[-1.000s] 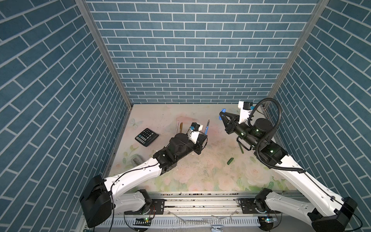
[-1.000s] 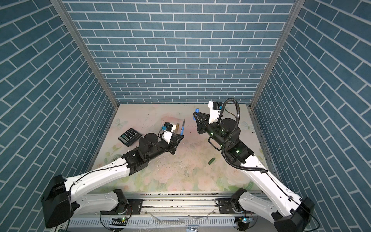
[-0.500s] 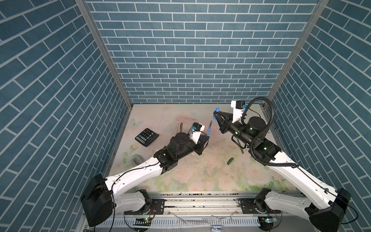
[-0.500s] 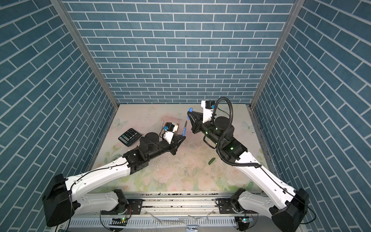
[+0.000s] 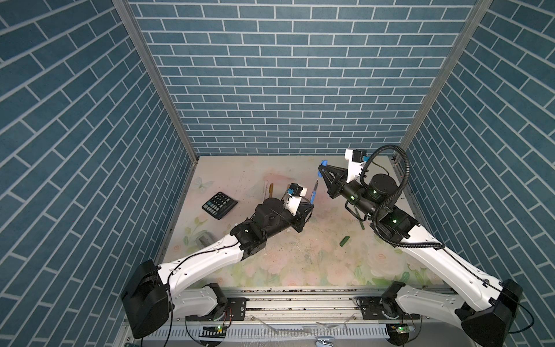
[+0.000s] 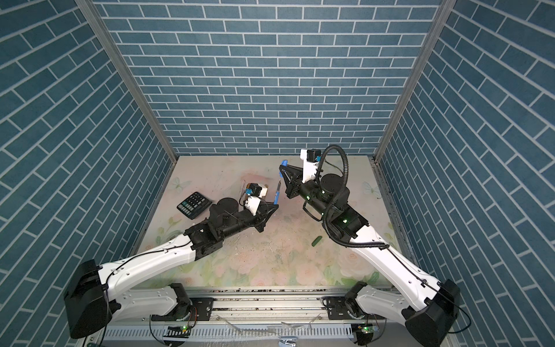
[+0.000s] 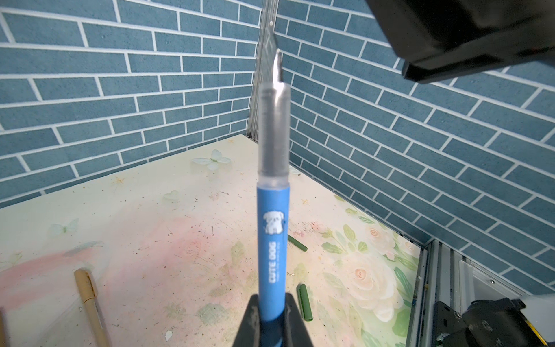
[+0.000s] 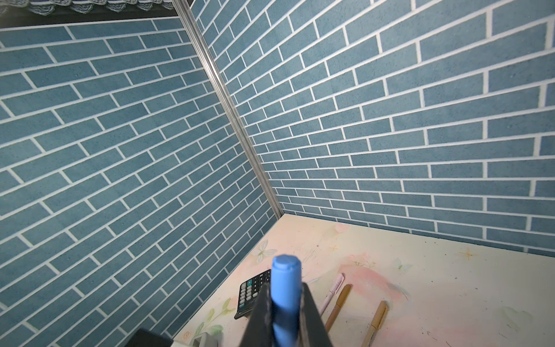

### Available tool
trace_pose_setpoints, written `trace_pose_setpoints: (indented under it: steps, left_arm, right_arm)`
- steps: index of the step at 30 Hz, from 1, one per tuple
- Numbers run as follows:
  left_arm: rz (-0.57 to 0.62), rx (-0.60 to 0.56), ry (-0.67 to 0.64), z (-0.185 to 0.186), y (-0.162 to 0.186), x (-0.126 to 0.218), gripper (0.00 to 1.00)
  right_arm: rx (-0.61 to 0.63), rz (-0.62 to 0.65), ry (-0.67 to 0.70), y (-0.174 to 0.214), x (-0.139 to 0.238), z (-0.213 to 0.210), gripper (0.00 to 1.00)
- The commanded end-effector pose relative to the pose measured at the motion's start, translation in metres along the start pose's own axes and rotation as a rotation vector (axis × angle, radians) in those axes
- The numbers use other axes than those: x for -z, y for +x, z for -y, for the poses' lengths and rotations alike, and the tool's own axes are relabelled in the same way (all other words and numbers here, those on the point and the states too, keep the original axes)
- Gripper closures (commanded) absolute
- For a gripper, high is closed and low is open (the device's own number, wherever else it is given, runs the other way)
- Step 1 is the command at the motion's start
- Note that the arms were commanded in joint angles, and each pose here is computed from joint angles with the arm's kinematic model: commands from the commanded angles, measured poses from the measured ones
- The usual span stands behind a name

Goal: Insert the pens into the pen caps
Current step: 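Raise the blue cap and carry it above the held pen nib, then lower the blue cap onto the pen nib held by the left gripper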

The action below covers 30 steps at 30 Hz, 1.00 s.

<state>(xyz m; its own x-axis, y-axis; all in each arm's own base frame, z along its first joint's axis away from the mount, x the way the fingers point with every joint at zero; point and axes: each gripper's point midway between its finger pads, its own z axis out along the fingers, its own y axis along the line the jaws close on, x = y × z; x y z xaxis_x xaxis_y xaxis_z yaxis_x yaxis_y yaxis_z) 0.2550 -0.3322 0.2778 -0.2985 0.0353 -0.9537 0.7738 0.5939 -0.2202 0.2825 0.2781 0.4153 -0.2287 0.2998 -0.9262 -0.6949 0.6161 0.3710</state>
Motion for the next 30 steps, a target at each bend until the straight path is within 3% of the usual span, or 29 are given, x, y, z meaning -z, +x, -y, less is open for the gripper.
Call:
trace_pose_setpoints:
  steps: [1, 30]
  left_arm:
    - [0.022, -0.001, 0.02, 0.007, -0.011, -0.001, 1.0]
    - [0.029, 0.005, 0.013, 0.005, -0.012, 0.0, 1.0]
  right_arm:
    - [0.035, 0.031, -0.024, -0.008, -0.003, -0.007, 0.89]
    - [-0.032, -0.043, 0.001, 0.028, 0.001, 0.007, 0.89]
